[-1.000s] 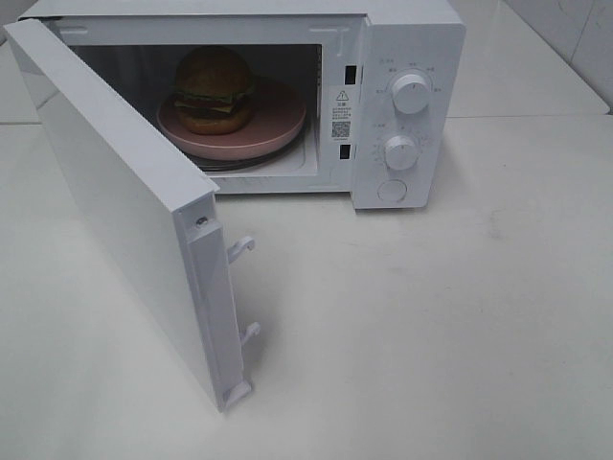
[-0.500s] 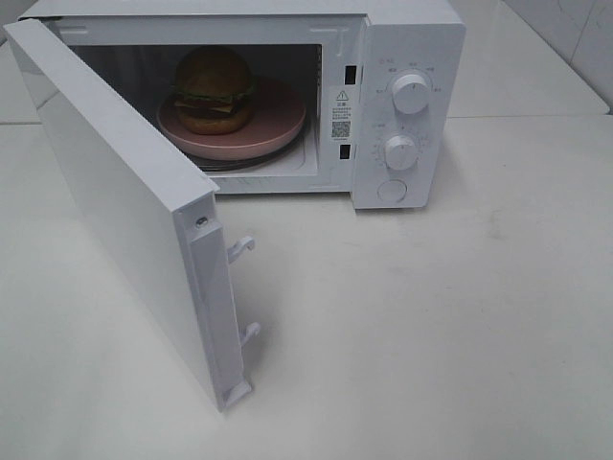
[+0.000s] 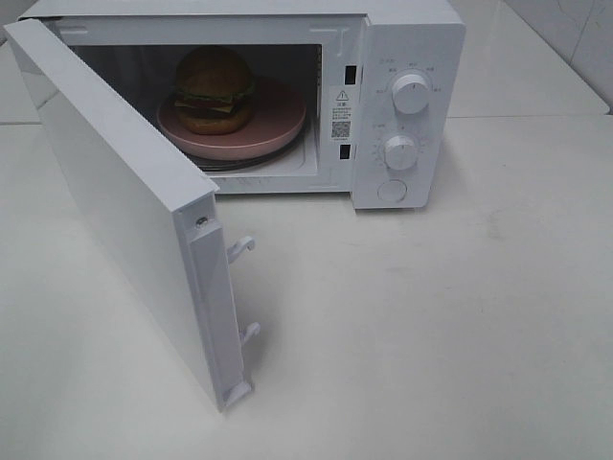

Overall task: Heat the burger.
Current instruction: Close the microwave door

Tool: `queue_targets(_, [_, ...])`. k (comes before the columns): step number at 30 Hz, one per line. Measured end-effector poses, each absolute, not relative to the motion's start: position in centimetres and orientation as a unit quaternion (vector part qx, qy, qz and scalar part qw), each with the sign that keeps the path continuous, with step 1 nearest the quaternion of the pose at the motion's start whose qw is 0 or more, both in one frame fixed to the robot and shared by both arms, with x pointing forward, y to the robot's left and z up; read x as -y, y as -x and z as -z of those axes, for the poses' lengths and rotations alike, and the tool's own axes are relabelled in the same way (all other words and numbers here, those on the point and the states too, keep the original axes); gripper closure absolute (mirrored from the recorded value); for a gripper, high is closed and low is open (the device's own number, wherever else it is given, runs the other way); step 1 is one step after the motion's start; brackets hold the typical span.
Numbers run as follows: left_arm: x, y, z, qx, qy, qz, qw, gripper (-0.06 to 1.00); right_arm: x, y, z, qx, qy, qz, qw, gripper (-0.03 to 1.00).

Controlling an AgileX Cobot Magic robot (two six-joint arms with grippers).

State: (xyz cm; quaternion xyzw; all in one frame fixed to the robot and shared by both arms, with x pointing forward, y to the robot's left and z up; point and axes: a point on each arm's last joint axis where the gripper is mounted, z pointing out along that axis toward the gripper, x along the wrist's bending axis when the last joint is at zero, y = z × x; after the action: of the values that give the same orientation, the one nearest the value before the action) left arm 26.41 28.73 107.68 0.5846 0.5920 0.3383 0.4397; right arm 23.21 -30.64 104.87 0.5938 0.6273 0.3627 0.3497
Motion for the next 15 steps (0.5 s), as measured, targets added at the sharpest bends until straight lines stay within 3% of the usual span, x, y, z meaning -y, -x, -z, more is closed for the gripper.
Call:
queue_targets(2, [-28.8, -26.8, -107.7, -0.595, -0.584, -0.337, 0.438, 0.55, 30.6, -23.2, -104.9, -0.627, -0.594, -0.363, 0.35, 0.2])
queue_targets(3, [-28.9, -27.7, -107.9, -0.599, -0.582, -0.333, 0.437, 0.66, 30.6, -23.2, -104.9, -0.627, -0.594, -0.363, 0.35, 0.2])
queue_targets(4, [-28.9, -27.7, -107.9, -0.599, -0.582, -0.333, 0.437, 0.66, 30.6, -23.2, -104.9, -0.627, -0.594, -0.363, 0.35, 0.2])
queue_targets(6, [-28.9, -29.2, -108.2, -0.605, -0.574, -0.328, 0.443, 0.84, 30.6, -23.2, -104.9, -0.627, -0.594, -0.363, 0.35, 0.2])
queue_targets(7, [-28.9, -29.2, -108.2, -0.605, -0.574, -0.328, 0.443, 0.84, 30.6, -23.2, -104.9, -0.627, -0.594, -0.363, 0.35, 0.2])
queue_targets(8, [-29.0, -30.1, -108.3, -0.609, -0.571, -0.324, 0.444, 0.92, 30.6, -23.2, -104.9, -0.627, -0.594, -0.363, 0.35, 0.2])
queue_targets(15, [-29.3, -32.6, -108.3, -0.591, -0.568, -0.354, 0.451, 0.94, 30.6, -23.2, -104.9, -0.627, -0.594, -0.363, 0.35, 0.2])
